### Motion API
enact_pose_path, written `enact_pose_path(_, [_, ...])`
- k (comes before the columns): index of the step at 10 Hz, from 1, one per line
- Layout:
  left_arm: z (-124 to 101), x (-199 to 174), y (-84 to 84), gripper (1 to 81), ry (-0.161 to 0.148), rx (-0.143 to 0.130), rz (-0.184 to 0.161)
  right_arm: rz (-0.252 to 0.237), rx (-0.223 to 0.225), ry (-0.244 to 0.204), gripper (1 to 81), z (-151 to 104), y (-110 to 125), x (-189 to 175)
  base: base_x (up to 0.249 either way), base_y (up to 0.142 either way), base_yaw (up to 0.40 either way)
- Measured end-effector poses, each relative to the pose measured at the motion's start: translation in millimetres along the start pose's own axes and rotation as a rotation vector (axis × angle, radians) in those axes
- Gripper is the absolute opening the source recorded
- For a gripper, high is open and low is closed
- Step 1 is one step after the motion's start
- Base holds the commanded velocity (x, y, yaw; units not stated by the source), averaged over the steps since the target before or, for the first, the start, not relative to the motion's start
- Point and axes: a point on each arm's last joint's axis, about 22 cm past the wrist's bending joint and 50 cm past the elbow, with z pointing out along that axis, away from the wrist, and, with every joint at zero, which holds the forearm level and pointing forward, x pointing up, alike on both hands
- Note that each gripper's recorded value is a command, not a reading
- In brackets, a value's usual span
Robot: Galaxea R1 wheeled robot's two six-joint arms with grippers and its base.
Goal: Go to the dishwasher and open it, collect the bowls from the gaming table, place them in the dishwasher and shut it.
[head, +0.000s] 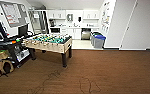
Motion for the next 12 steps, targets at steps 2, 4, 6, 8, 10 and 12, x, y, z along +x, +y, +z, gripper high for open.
enact_pose_path(2, [0.1, -2.2, 1.5, 1.0, -0.002, -0.003, -0.001, -0.002, -0.003, -0.007, 1.0, -0.3, 1.2, -4.9, 0.122, 0.0, 0.0])
enact_pose_path(4, [-1.6, -3.1, -3.0, 1.0, -0.002, 0.004, 0.0, -0.002, -0.001, -0.009, 1.0, 0.7, -1.4, -5.5, 0.124, 0.0, 0.0])
enact_pose_path(6, [-1.0, -4.7, -1.0, 1.0, -0.006, 0.002, -0.002, -0.006, -0.004, -0.003, 1.0, -0.2, 1.7, -1.0, 0.124, -0.038, 0.0])
enact_pose_path(8, [-1.1, -3.0, -0.3, 1.0, 0.0, -0.003, -0.001, -0.005, -0.001, -0.005, 1.0, 0.8, -1.4, -3.8, 0.124, -0.083, 0.0])
enact_pose_path(10, [-2.3, -3.8, -4.3, 1.0, -0.003, 0.004, 0.0, -0.008, -0.002, -0.007, 1.0, 0.5, -0.7, -5.0, 0.125, -0.084, 0.0])
enact_pose_path(12, [-0.9, -3.9, 0.6, 1.0, -0.001, -0.004, -0.002, -0.008, -0.003, -0.006, 1.0, 0.3, 0.1, -4.4, 0.124, -0.084, 0.0])
